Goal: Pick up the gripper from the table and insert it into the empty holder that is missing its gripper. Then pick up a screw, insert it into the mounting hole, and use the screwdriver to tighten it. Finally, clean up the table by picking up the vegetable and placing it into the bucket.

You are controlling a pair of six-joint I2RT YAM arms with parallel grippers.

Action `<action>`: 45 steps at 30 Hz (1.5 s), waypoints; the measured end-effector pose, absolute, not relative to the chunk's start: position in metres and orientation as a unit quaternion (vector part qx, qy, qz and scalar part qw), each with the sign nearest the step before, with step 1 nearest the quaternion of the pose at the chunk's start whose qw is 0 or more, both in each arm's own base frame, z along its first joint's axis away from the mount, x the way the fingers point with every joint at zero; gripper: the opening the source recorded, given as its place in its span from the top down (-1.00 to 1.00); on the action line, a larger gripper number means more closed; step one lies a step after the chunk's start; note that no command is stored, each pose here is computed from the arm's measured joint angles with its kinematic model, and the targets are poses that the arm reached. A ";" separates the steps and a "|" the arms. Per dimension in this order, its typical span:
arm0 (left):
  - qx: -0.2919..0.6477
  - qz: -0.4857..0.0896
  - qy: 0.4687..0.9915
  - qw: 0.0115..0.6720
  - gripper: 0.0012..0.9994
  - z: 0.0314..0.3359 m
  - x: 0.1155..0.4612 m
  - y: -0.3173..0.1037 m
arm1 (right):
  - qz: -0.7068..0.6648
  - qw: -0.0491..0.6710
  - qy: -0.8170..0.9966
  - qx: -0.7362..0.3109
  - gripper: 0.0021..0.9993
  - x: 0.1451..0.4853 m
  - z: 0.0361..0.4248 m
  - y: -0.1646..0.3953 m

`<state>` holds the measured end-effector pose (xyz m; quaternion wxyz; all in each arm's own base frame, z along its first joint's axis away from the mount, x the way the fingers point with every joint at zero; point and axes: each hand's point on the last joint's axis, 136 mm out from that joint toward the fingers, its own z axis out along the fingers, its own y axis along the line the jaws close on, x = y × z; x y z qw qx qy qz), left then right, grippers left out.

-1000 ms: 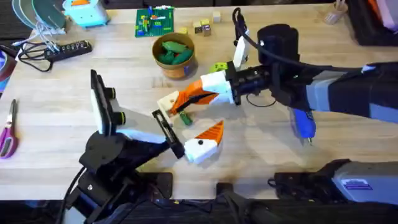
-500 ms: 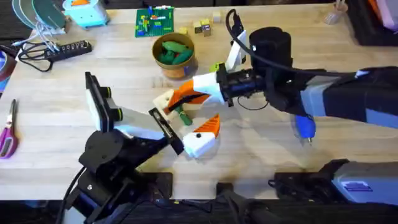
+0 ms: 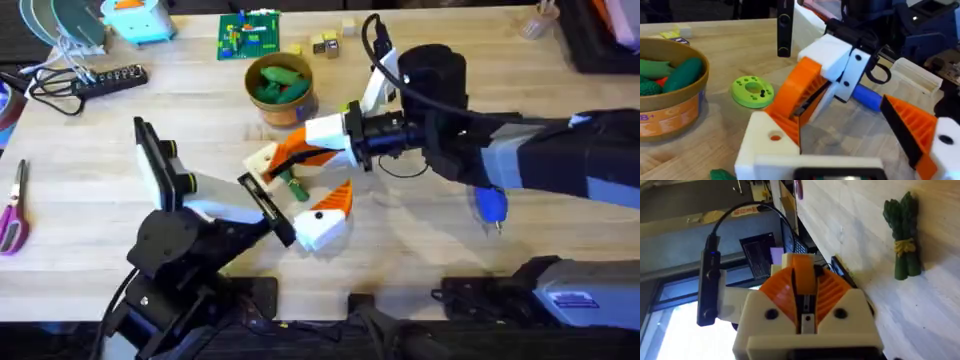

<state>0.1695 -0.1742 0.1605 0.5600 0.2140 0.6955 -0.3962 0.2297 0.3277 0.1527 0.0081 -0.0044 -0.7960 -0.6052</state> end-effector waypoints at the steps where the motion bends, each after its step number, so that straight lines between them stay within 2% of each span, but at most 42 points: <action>1: 0.214 -0.396 0.695 0.560 -0.99 0.160 0.169 -0.174 | -0.605 0.009 -0.796 -0.005 0.66 0.230 0.153 0.328; 8: 0.221 -0.399 0.693 0.559 -0.99 0.161 0.168 -0.176 | -0.610 0.003 -0.792 0.001 0.38 0.230 0.156 0.328; 17: 0.237 -0.408 0.686 0.554 -0.98 0.161 0.162 -0.180 | -0.613 -0.001 -0.790 -0.002 0.15 0.236 0.158 0.324; 22: 0.237 -0.408 0.686 0.554 -0.99 0.161 0.162 -0.180 | -0.613 -0.010 -0.790 0.002 -0.26 0.239 0.157 0.322; 24: 0.237 -0.408 0.686 0.554 -0.98 0.162 0.162 -0.180 | -0.611 -0.027 -0.791 0.005 -0.52 0.246 0.157 0.317; 25: 0.237 -0.408 0.686 0.554 -0.99 0.161 0.162 -0.180 | -0.610 -0.041 -0.792 0.008 -0.75 0.251 0.157 0.314; 26: 0.237 -0.408 0.686 0.554 -0.99 0.162 0.162 -0.180 | -0.608 -0.057 -0.792 0.012 -0.89 0.256 0.156 0.310; 27: 0.238 -0.408 0.686 0.554 -0.99 0.161 0.162 -0.180 | -0.606 -0.071 -0.792 0.017 -0.93 0.262 0.156 0.305; 32: 0.238 -0.408 0.686 0.554 -0.99 0.161 0.162 -0.180 | -0.580 -0.144 -0.801 0.034 -0.96 0.296 0.157 0.279; 37: 0.238 -0.408 0.686 0.554 -0.99 0.161 0.162 -0.180 | -0.501 -0.166 -0.848 0.050 -0.97 0.318 0.150 0.252; 40: 0.238 -0.408 0.686 0.554 -0.99 0.162 0.162 -0.180 | -0.429 -0.181 -0.880 0.089 -0.97 0.321 0.144 0.238; 45: 0.241 -0.407 0.685 0.554 -0.99 0.162 0.161 -0.180 | -0.288 -0.250 -0.903 0.196 -0.97 0.338 0.140 0.219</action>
